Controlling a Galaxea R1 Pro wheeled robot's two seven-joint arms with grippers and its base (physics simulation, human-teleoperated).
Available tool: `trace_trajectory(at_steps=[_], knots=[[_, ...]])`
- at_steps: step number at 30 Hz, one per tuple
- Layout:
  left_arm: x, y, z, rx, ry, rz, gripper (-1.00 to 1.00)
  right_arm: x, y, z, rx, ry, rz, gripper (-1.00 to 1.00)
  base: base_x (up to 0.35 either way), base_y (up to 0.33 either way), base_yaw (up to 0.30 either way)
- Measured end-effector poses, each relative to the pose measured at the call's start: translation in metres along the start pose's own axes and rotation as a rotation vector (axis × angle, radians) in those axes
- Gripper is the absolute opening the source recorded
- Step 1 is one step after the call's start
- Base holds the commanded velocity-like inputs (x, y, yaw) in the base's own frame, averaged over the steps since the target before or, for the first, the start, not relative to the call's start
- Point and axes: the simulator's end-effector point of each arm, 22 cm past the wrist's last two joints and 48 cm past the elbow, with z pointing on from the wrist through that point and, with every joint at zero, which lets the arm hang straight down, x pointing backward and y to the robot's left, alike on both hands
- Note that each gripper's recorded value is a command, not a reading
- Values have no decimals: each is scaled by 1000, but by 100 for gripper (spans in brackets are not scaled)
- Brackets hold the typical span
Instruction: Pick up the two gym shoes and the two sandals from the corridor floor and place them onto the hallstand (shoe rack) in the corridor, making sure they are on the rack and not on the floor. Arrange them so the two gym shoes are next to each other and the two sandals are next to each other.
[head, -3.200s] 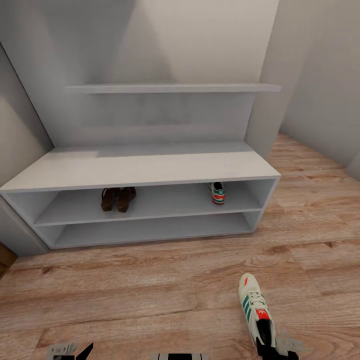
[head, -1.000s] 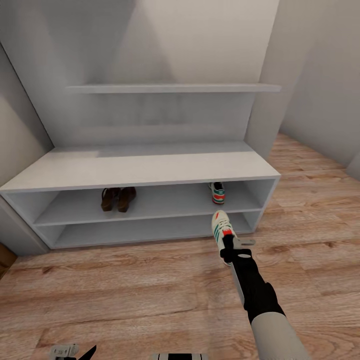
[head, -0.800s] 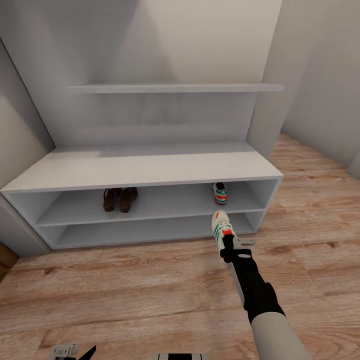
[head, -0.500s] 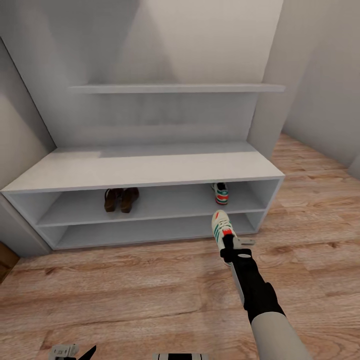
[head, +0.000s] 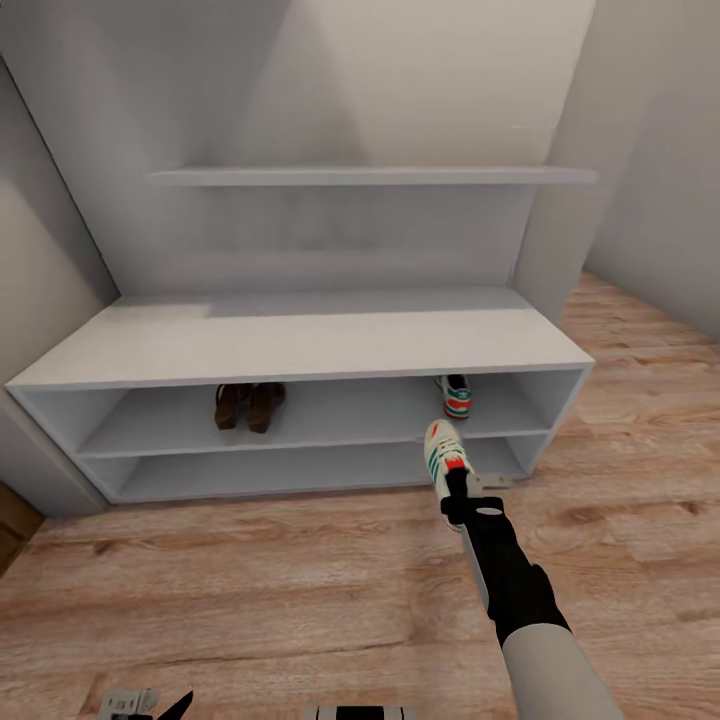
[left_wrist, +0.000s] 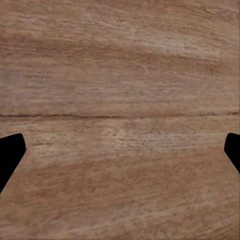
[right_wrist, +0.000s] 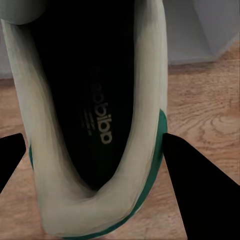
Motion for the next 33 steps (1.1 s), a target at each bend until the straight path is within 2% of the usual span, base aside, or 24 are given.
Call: trace_trajectory(at_steps=[8,19,27,33], knots=[[0,0,0,-1,0,-1,100,0,0,0,0,0,0,-100,62,10,8],[0,0,0,-1,0,-1,100,0,0,0,1,0,0,-100,154,0,0],[0,0,0,-1,0,-1,100,0,0,0,1,0,0,-100,268,0,0],[1,0,0,0,2,-1,100,0,0,0,1,0,0,-100,57,0,0]])
